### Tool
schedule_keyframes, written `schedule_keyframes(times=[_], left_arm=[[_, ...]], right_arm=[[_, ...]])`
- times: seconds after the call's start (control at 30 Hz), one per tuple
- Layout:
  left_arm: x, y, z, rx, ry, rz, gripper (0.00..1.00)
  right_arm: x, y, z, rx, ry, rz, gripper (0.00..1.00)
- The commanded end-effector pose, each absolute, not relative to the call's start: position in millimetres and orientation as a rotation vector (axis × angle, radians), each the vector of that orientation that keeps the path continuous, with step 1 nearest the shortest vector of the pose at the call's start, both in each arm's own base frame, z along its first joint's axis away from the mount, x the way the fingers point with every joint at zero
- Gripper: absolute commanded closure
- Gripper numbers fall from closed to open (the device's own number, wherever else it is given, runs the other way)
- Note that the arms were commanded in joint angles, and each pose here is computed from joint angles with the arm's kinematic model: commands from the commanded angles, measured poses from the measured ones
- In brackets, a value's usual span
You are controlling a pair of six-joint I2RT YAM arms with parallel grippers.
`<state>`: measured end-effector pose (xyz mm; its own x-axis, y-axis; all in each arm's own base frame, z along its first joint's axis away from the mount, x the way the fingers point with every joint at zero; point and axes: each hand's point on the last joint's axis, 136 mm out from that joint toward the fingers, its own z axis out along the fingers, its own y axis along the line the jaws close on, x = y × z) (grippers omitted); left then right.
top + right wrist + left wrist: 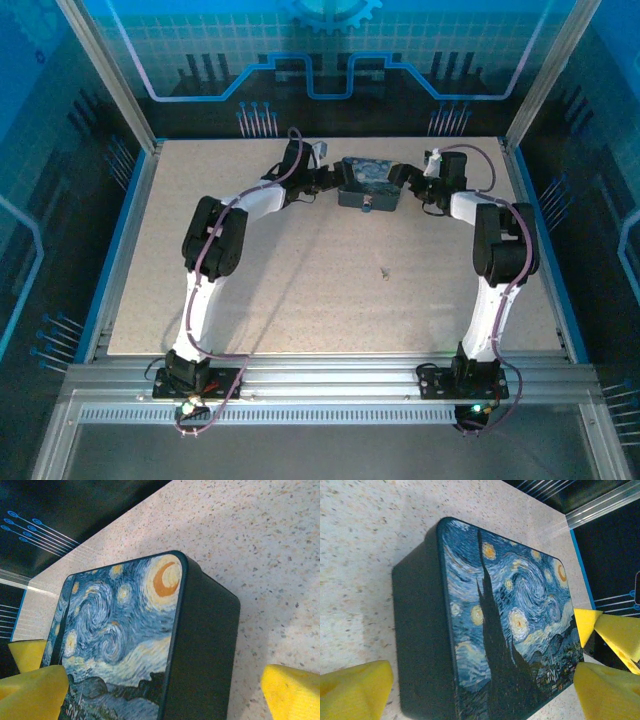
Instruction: Unlock a padlock with a key
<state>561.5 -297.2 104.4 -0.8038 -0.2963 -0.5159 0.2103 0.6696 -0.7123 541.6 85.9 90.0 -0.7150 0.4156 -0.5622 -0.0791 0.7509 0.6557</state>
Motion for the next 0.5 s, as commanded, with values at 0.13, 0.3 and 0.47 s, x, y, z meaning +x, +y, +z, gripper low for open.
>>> schedule_keyframes(times=[0.13, 0.3, 0.47], left_arm=[[560, -329, 104, -0.011, 2.27, -1.191, 0.07], [556, -334, 104, 0.009, 2.274, -1.219, 0.08], [550, -338, 109, 0.031, 2.269, -1.238, 0.08]], right_arm=[[546, 112, 93, 0.173, 2.221, 0.951, 0.01], [542, 128, 98, 0.122, 2.221, 1.013, 0.03], [533, 143, 104, 0.08, 2.223, 1.064, 0.06]])
